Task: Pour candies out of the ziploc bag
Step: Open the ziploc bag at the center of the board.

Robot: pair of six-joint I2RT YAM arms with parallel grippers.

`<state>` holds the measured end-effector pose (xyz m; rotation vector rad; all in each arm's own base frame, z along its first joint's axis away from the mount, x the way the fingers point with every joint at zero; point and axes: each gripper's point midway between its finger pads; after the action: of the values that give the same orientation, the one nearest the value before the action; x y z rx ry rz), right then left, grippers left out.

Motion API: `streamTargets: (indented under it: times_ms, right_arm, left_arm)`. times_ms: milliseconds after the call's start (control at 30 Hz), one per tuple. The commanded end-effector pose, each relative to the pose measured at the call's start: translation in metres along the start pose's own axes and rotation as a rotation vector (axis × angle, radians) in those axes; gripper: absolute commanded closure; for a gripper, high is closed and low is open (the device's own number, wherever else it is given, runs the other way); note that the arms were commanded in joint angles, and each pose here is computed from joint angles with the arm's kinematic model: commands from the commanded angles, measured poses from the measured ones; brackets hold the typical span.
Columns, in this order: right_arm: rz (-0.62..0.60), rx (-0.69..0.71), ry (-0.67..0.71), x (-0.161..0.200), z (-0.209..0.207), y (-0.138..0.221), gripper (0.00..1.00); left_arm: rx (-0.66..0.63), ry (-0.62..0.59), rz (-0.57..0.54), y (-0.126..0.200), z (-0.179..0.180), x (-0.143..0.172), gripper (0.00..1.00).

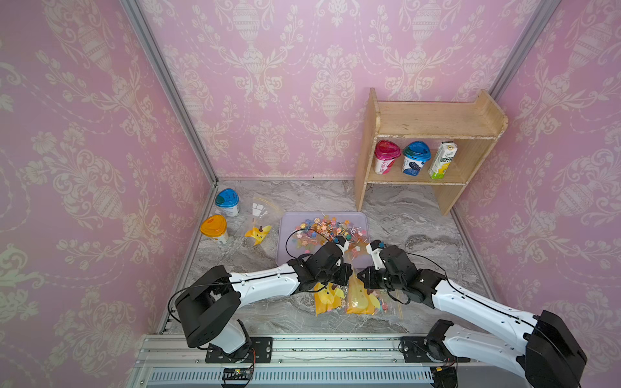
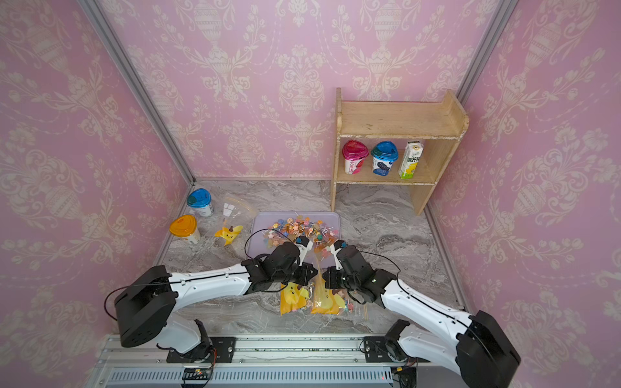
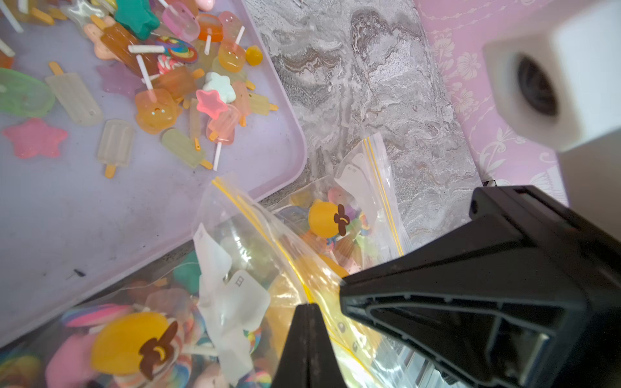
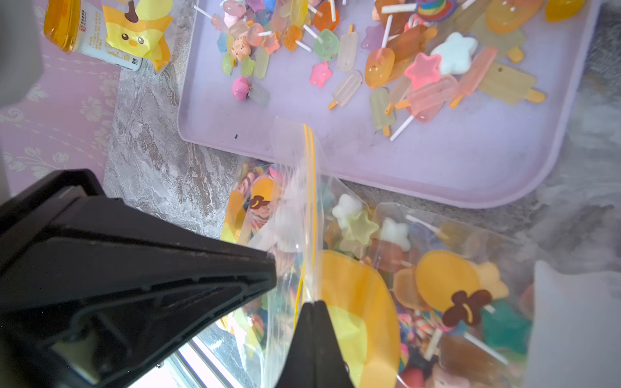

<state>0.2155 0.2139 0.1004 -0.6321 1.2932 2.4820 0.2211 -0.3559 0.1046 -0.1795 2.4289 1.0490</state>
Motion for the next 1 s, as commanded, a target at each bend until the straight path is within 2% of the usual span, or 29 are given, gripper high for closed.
streamTargets:
  times_ms: [0,467,967]
  right_arm:
    - [-0.03,0.056,0.024,-0.005,-0.007,0.01,1.0]
    - [-0.039,0.099,0.041,-0.007,-0.012,0.021,1.0]
    - [-0.051,0.08,0.076,-0.016,0.0,0.037,1.0]
  left_arm:
    - [-0.035,-0.035,-0.026,0.013,0.002,-0.008,1.0]
    - [-0.11,-0.108,-0.038,0.041,0.004,-0.016,1.0]
    - [-0.113,-0.209,-0.105,0.082,-0.025,-0.048,1.0]
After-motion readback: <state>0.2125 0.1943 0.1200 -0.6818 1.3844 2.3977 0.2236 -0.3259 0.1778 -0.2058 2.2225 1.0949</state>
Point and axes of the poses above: each gripper's point midway between its finger pads, its own y axis back along the fingers, its own z axis along the line the jaws close on, x = y × z, and after that the axes turned 3 degrees about y, right-handed
